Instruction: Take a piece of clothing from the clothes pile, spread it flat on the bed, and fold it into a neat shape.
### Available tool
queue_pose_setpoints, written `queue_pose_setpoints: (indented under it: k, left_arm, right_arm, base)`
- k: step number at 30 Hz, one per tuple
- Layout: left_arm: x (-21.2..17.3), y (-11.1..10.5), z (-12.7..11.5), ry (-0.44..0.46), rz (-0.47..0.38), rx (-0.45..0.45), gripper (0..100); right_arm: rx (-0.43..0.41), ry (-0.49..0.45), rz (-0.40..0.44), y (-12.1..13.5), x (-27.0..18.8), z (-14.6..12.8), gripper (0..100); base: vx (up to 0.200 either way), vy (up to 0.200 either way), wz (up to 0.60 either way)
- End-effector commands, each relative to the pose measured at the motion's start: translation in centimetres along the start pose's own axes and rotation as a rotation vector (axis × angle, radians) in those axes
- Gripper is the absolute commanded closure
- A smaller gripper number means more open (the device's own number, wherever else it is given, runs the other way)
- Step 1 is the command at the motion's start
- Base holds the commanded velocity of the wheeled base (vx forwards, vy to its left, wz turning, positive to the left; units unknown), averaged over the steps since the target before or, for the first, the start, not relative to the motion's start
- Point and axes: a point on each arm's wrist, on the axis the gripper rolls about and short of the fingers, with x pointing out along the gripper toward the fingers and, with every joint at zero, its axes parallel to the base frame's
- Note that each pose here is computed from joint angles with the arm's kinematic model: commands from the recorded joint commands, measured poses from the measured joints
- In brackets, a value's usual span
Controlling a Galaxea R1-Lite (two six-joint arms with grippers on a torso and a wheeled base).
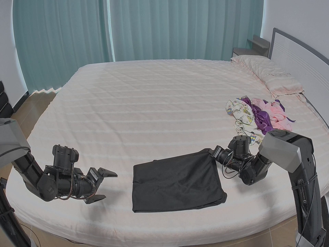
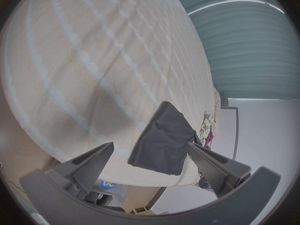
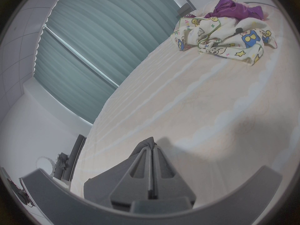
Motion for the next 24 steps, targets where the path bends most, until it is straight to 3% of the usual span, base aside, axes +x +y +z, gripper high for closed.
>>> queue_pose_setpoints:
  k: [1,8,9,18,24]
  left_arm:
    - [0.0,0.0,0.0,0.0,0.001,-0.001,0]
    - [0.0,0.0,0.0,0.0,0.001,-0.001,0]
    - [0.0,0.0,0.0,0.0,0.001,-0.001,0]
    - [0.1,0.0,0.1,-0.015,0.009,0.0,0]
    - [0.3,-0.1,0.0,-0.029,-0.014,0.016,0]
  right_arm:
    - [0.002,-0.014,-0.013,-0.3,0.1,0.2,100]
    - [0.002,-0.014,-0.017,-0.4,0.2,0.1,100]
    - [0.002,-0.014,-0.017,-0.4,0.1,0.1,0]
    - [0.02,-0.006,-0.051,-1.0,-3.1,1.4,0]
    - [0.006,0.017,-0.046,-1.5,-5.2,-0.5,0]
  base:
    - [0.0,0.0,0.0]
    - [0.0,0.0,0.0]
    - [0.0,0.0,0.0]
    - [0.0,0.0,0.0]
    - [0.0,0.0,0.0]
